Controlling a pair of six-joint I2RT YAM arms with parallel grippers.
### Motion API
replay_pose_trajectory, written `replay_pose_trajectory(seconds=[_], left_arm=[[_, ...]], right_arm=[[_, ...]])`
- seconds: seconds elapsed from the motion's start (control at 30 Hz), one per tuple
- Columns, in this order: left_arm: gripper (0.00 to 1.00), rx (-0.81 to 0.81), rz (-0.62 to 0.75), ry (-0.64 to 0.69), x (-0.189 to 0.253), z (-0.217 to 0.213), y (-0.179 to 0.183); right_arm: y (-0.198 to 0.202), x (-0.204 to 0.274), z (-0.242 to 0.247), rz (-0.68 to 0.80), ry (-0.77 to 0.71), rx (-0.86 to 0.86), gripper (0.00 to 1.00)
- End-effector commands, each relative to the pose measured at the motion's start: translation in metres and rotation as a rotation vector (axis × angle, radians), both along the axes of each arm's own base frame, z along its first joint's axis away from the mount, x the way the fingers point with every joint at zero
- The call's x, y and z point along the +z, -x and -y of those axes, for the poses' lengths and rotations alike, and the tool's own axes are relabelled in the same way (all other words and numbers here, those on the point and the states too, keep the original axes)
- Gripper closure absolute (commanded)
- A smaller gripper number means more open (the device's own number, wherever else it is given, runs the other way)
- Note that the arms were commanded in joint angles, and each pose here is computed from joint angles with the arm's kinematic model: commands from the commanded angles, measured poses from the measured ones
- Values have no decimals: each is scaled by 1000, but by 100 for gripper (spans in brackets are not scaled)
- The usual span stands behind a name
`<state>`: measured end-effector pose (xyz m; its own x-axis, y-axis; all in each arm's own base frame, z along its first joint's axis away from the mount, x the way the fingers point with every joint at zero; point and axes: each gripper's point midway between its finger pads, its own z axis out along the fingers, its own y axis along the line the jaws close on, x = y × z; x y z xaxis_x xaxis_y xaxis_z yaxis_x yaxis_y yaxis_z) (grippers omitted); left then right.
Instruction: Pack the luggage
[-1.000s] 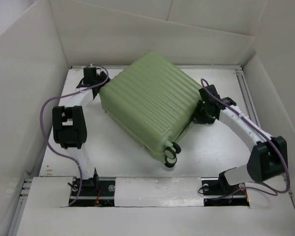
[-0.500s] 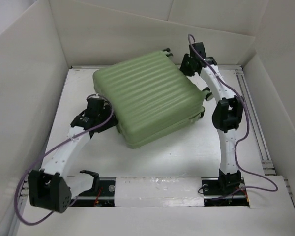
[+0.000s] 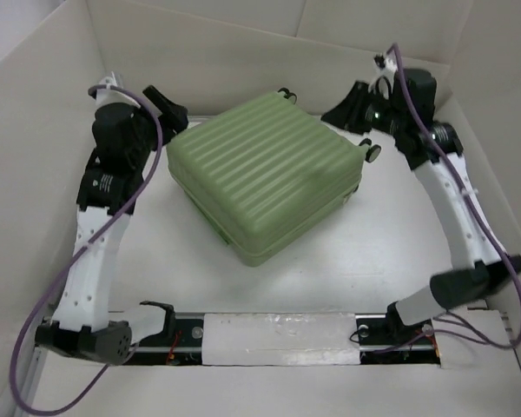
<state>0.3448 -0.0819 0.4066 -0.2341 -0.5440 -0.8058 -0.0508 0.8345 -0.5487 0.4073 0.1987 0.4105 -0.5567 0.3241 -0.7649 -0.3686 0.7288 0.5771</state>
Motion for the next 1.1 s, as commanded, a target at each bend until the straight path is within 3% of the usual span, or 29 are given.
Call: replay_pose_trajectory(seconds=[0.0,0.03,0.13,0.2,0.23,0.3,0.37,0.47,0.5,0.53,0.73,0.93,1.07], left_arm=[[20,56,-46,41,-19,-33,-54],[22,67,-48,75,-24,-47,-62],[23,123,-70,195,-54,-96,-84],[23,136,-133,239,-86,-113,-99],[23,110,-116,261,-90,-114,-107],[23,38,-168,366,-122,-107,-121],[23,29,-157,380,-127,-109,-136],[24,-11,-201,413,-150,-104,-160],[26,-43,-183,415,-141,-102,-170],[26,-87,-246,430,-166,-94,-178],[34,-157,-338,382,-195,-71,-197],[37,-295,-402,330,-223,-15,-165],[37,-356,-509,288,-261,20,-114]], right_arm=[[46,-64,-17,-77,94,88,77],[71,-49,-16,-23,78,105,83],[131,-79,-37,-59,100,219,95],[165,-100,-60,-73,124,285,97],[179,-133,-64,-134,143,301,99],[201,-138,-79,-134,77,336,100],[210,-164,-82,-169,68,332,100],[202,-174,-84,-141,54,278,89],[194,-177,-83,-140,59,255,89],[184,-183,-78,-151,71,216,89],[119,-206,-33,-229,185,-47,92],[64,-193,-21,-190,168,-92,93],[22,-168,-15,-114,169,-102,93]])
